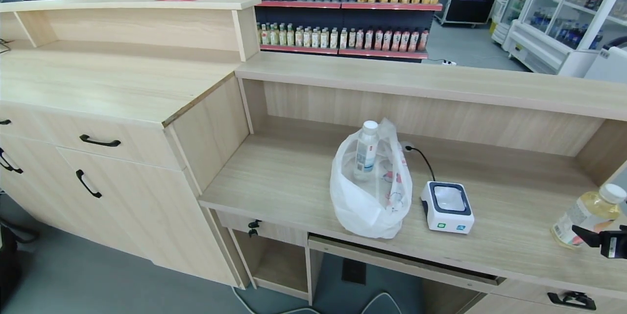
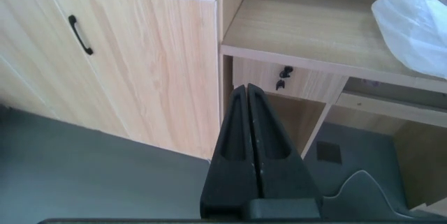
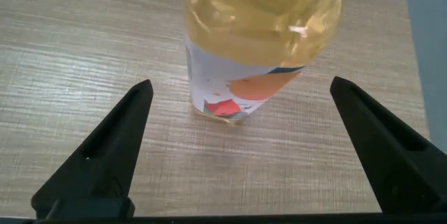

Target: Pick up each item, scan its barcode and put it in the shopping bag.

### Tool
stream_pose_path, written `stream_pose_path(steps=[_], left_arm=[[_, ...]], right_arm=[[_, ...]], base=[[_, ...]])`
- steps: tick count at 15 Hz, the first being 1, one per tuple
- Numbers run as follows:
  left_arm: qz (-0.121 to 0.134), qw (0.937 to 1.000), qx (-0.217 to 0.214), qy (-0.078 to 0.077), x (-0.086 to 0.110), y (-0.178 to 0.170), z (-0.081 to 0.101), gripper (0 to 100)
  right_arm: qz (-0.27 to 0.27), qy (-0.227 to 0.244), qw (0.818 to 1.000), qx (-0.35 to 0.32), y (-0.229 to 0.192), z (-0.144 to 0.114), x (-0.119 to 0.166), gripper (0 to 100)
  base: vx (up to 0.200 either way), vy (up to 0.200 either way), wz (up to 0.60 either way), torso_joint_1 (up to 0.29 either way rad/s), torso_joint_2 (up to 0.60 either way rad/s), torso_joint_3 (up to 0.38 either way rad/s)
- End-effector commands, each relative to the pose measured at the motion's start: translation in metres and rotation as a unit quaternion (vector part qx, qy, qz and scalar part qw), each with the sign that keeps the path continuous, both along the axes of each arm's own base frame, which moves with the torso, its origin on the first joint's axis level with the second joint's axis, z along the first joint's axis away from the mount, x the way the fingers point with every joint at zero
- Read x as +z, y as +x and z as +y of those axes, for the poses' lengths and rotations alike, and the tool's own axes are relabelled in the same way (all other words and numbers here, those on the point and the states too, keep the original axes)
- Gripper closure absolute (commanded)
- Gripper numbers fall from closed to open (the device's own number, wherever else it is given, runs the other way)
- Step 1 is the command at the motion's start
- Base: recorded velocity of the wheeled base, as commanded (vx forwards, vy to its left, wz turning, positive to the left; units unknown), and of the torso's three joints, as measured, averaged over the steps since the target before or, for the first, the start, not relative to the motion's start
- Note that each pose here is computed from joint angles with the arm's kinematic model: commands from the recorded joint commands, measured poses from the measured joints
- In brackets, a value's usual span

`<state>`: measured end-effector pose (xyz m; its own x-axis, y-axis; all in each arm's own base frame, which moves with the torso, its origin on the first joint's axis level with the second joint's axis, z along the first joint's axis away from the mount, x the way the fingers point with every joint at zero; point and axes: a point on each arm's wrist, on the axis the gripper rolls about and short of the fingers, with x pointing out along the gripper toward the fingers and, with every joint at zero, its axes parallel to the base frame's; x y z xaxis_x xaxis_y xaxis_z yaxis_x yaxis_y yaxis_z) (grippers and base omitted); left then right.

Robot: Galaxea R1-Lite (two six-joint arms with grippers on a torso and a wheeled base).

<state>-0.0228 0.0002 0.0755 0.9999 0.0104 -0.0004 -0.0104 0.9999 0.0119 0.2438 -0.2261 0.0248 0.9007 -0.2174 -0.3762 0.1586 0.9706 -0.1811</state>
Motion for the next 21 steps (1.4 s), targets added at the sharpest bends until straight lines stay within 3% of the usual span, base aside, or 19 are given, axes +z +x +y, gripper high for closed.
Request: stream_pose_path(steps=[1, 18, 19, 21], left_arm=[[0.0, 1.0, 0.0, 0.0, 0.0, 0.0, 0.0, 100], [0.0, 1.0, 0.0, 0.0, 0.0, 0.0, 0.0, 100], [0.0, 1.0, 0.0, 0.0, 0.0, 0.0, 0.0, 100], [0.0, 1.0, 0.0, 0.0, 0.0, 0.0, 0.0, 100]], right_arm=[[0.002, 0.003, 1.0, 0.008, 0.011, -0.003, -0.013, 0], [-0.043, -0.032, 0.995, 0.08, 0.076, 0.016, -0.017, 0], [-0.043, -0.032, 0.995, 0.081, 0.077, 0.016, -0.018, 100], [-0.046, -0.037, 0.995, 0.08, 0.079, 0.015, -0.016, 100]], base=[[0.0, 0.0, 0.0, 0.0, 0.0, 0.0], [0.0, 0.0, 0.0, 0.0, 0.0, 0.0], [0.0, 0.0, 0.0, 0.0, 0.0, 0.0], [0.0, 0.0, 0.0, 0.0, 0.0, 0.0]])
